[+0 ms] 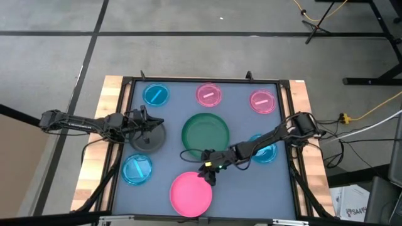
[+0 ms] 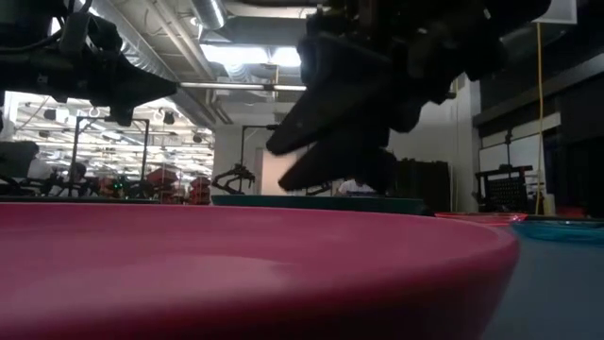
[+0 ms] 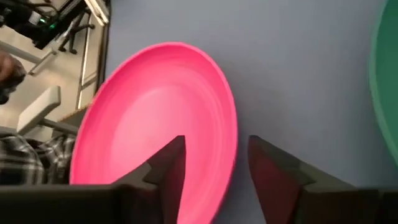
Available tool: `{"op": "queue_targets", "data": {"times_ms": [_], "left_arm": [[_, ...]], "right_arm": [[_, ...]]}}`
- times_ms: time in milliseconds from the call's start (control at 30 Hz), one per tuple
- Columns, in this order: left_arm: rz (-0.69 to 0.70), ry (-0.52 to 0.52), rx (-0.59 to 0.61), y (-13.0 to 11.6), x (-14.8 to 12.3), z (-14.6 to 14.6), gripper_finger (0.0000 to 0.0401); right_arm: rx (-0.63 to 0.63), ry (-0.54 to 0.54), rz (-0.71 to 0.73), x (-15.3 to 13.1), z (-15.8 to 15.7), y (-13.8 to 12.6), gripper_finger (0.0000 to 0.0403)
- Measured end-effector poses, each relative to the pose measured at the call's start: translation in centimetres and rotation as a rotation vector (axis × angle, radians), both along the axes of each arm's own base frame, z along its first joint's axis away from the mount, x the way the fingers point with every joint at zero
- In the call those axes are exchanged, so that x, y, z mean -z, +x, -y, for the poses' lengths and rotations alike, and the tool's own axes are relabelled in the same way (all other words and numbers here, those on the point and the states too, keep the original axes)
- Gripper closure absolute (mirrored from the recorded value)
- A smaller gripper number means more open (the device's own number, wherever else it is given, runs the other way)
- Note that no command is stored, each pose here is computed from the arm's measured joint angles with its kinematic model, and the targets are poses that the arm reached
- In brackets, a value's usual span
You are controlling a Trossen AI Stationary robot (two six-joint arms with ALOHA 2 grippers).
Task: Stack plastic plates
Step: Stack the pink plate on top of the green plate
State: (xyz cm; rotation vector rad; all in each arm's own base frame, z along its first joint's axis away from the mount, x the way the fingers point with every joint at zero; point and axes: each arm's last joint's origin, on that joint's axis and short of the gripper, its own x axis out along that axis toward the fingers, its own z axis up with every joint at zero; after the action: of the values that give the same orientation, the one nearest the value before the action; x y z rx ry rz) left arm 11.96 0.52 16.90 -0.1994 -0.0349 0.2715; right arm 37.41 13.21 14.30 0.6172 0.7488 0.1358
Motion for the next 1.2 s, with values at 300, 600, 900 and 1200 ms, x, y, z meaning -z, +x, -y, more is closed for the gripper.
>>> {"op": "queue_targets", "data": {"times_ms": [300,600,900,1200], "left_arm": [[0.000,0.000,0.000,0.0,0.0,0.0,0.0396],[0.000,0.000,0.000,0.0,0.0,0.0,0.0396],[0.000,0.000,-0.004,0.0,0.0,0.0,0.0396],[0.000,0.000,-0.004,0.0,0.0,0.0,0.0396]], "right_arm": [[0.020,0.009,-0.025,1.3,-0.1,0.2,0.0227],[-0.011,0.037,0.015,0.8,-0.2,0.5,0.0232],[0.018,-0.119,-0.015,-1.8,-2.3,1.5,0.0233],[0.061,-0.174,-0.137,-0.7,-3.5,1.4,0.0233]]}}
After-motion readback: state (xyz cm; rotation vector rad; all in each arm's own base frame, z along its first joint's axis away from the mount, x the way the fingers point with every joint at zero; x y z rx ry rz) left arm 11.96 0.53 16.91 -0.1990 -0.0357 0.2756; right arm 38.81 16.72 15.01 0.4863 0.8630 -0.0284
